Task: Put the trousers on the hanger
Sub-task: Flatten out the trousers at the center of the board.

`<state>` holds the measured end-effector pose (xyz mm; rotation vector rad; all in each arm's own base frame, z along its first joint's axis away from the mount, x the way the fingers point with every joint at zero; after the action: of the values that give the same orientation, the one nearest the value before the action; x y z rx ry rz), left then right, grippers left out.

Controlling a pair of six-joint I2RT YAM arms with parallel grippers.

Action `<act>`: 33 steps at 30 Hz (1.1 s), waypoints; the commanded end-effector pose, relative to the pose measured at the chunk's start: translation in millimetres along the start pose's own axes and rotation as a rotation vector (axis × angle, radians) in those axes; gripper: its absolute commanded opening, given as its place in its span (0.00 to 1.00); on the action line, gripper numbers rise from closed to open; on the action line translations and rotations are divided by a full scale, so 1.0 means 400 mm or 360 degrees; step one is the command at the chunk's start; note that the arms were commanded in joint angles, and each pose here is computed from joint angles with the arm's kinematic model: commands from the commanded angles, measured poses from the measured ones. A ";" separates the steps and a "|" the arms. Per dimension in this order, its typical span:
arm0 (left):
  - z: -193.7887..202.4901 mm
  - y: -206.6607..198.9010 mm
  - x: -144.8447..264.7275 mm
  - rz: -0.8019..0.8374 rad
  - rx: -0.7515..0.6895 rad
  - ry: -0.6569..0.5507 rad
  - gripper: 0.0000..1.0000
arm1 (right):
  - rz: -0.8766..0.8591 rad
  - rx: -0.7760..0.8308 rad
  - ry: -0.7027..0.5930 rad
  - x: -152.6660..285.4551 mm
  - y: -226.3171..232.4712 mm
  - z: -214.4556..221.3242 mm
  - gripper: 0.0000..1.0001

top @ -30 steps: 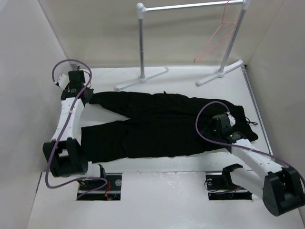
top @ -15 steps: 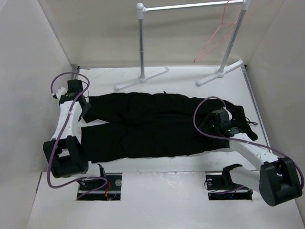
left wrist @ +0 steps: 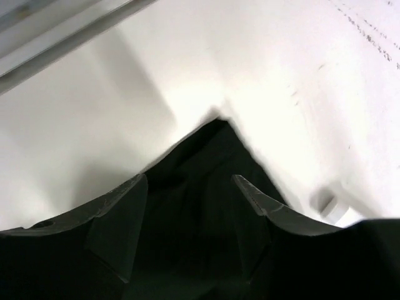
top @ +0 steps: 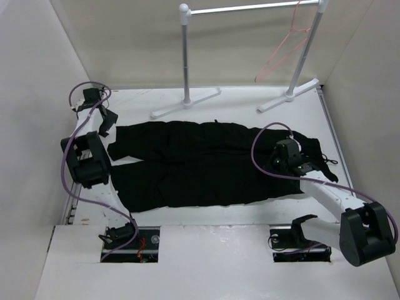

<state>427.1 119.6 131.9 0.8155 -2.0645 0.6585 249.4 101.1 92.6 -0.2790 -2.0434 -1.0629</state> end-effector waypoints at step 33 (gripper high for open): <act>-0.107 -0.037 0.162 -0.0062 -0.0041 -0.0427 0.02 | -0.0153 0.0093 -0.0016 -0.013 0.086 -0.037 0.73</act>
<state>411.6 106.2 255.4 0.9410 -2.3987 0.5701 259.2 105.7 91.5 -0.2281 -2.0488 -1.0152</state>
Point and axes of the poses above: each gripper's point midway between its finger pads, its own x axis back along the fingers, its own y axis along the line the jaws close on, z = x × y, the point moved 4 cm from there along x, back along the fingers, and after that the axes turned 14 degrees about -x, right-handed, at the moved point
